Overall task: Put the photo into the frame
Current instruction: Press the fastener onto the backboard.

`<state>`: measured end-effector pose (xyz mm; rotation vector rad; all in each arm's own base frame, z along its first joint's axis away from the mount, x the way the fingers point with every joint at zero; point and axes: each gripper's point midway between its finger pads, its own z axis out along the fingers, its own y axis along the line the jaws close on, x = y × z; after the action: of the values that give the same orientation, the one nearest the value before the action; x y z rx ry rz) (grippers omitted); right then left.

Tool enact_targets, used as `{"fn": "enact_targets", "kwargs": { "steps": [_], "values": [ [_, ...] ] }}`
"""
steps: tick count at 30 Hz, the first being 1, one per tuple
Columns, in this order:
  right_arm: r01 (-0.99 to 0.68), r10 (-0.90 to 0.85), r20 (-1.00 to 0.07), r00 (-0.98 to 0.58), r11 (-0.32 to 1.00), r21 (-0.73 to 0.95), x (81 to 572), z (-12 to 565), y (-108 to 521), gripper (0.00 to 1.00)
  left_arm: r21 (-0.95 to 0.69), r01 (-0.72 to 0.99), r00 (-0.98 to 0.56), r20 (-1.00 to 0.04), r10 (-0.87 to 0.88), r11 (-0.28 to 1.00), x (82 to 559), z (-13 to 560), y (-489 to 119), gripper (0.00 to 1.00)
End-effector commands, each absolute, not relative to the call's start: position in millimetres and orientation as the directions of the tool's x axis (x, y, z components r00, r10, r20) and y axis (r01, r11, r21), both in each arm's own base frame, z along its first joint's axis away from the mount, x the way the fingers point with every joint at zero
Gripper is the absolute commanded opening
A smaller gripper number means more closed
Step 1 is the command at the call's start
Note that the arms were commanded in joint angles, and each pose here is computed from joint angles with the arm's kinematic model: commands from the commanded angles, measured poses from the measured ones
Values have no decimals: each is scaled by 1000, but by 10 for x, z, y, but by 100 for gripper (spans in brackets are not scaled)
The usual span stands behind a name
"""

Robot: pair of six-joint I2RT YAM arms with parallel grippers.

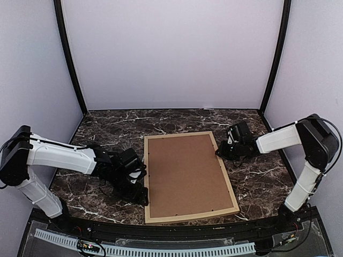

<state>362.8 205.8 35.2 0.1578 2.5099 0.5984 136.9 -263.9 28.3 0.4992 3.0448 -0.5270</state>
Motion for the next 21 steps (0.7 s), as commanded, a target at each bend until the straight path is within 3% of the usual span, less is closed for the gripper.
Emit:
{"fn": "enact_targets", "kwargs": {
  "steps": [1,21],
  "values": [
    [70,236,-329,-914,893,445,3267,43,2054,7,-317,307,-951,-63,304,897,1384,209,-2655,80],
    [72,240,-329,-914,890,450,3244,44,2052,7,-316,312,-948,-42,316,896,1409,53,-2733,80]
  ]
}}
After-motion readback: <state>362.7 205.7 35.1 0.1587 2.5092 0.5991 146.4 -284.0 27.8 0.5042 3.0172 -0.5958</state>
